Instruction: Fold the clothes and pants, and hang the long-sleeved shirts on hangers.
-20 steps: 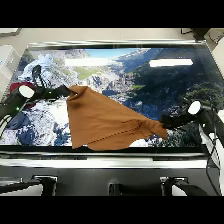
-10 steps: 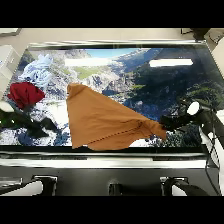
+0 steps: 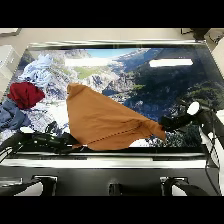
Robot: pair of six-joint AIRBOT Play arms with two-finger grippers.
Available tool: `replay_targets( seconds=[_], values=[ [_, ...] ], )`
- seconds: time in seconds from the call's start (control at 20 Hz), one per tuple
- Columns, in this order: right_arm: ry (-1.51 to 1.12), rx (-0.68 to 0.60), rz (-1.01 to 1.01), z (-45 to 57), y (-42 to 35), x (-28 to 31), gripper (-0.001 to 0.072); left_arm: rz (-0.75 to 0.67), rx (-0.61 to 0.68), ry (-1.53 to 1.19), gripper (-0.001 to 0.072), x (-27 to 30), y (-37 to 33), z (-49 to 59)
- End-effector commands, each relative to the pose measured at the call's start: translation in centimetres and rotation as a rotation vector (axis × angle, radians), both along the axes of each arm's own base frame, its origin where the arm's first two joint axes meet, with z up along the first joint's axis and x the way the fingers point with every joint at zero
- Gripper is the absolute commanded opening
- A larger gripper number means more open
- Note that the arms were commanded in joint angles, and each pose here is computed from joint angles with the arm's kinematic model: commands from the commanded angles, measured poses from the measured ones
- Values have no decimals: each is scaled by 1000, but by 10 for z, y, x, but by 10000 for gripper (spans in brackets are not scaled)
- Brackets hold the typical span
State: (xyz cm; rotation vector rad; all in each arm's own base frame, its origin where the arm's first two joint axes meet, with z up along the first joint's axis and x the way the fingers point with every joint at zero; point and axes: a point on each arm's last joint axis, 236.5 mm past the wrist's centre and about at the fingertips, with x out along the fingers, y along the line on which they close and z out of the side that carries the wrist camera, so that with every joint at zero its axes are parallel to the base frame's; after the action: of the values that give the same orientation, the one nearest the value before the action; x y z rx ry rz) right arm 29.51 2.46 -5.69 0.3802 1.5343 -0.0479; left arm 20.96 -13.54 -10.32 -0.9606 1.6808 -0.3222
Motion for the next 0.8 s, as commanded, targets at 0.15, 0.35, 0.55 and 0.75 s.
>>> replay_targets(
  seconds=[0.15, 0.35, 0.55, 0.75],
  values=[
    [63, 10, 12, 0, 2, -15, 45, 100, 82, -89, 100, 28, -1, -16],
    [70, 12, 14, 0, 3, -17, 45, 72, 72, -195, 23, 38, -2, 9],
    [-81, -20, 127, 45, -3, 17, 44, -3, 78, -640, 22, 101, -1, 139],
    [-692, -238, 101, 256, -39, 114, 44, 108, 206, -1341, 22, 153, 29, 407]
  ],
)
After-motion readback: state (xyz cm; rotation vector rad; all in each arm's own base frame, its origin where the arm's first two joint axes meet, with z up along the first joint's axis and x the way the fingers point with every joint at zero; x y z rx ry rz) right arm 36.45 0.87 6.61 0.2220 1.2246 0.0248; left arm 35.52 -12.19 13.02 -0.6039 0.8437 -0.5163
